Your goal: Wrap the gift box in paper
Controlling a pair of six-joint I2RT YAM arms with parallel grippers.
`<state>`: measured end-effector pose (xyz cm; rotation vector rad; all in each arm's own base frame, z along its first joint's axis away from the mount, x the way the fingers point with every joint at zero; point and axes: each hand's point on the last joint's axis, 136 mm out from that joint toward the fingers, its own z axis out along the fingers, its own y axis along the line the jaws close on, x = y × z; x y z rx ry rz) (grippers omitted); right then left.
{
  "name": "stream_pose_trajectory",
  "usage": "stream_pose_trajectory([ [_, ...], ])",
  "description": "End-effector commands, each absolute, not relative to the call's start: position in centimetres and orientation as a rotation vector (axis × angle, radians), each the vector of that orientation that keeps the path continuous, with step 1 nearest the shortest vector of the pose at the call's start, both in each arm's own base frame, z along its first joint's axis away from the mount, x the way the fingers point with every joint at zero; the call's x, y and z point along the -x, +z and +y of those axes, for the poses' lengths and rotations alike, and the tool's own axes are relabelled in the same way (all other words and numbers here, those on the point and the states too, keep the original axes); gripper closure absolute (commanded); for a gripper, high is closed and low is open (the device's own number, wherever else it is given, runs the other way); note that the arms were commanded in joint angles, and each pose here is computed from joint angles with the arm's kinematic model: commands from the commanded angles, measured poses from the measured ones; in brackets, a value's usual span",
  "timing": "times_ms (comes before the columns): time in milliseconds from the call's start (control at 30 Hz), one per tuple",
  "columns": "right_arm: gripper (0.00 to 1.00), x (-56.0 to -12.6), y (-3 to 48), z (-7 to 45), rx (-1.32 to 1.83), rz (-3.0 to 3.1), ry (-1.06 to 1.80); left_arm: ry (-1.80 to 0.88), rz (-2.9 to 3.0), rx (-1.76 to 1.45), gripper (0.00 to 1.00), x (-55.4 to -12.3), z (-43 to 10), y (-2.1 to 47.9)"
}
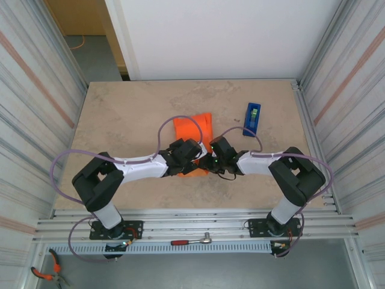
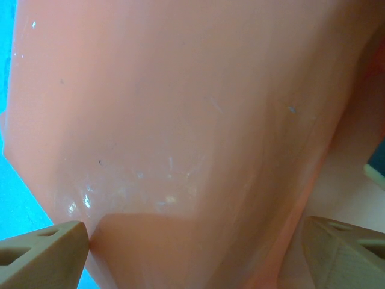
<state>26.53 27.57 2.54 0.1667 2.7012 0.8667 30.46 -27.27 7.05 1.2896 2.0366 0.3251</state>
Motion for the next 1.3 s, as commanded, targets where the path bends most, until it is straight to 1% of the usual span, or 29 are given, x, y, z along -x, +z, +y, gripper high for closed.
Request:
stream_pose_trajectory([
  [0,0.63,-25.2,3.2,26.5,-0.157,2.709,0.852,0.31,2.028,-1.314,0.09,-29.8,-27.8,6.9],
  [133,0.57,-25.2,5.4,24.4,-0.178,2.66,0.85,0.303,2.028,-1.309,0.09,-29.7,-27.8,7.1],
  [267,0.53,-25.0,6.2,21.8,-0.233,2.633,0.83,0.299,2.029,-1.307,0.09,-29.6,-27.8,7.3],
  [300,0.57,-25.0,6.2,21.1,-0.253,2.626,0.83,0.297,2.029,-1.307,0.09,-29.6,-27.8,7.3],
  [333,0.63,-25.0,6.2,20.6,-0.27,2.622,0.831,0.296,2.028,-1.306,0.09,-29.6,-27.8,7.3],
  [400,0.82,-25.2,5.9,19.9,-0.3,2.619,0.838,0.298,2.028,-1.31,0.09,-29.6,-27.8,7.3],
  [467,0.97,-25.3,5.7,20.2,-0.294,2.625,0.858,0.301,2.029,-1.313,0.09,-29.6,-27.8,7.2],
  [500,1.0,-25.4,5.6,20.6,-0.286,2.627,0.873,0.3,2.029,-1.313,0.09,-29.6,-27.8,7.2],
  [800,1.0,-27.0,5.0,25.0,-0.216,2.639,0.909,0.301,2.027,-1.318,0.09,-29.6,-27.8,7.1],
  [967,1.0,-28.0,3.8,26.9,-0.218,2.654,0.914,0.301,2.025,-1.319,0.09,-29.6,-27.8,7.2],
  [1167,1.0,-27.9,1.6,26.8,-0.274,2.679,0.883,0.278,2.02,-1.311,0.09,-29.4,-28.1,7.7],
  [1267,1.0,-27.4,0.7,26.7,-0.29,2.69,0.867,0.249,2.007,-1.288,0.09,-29.5,-28.5,9.1],
])
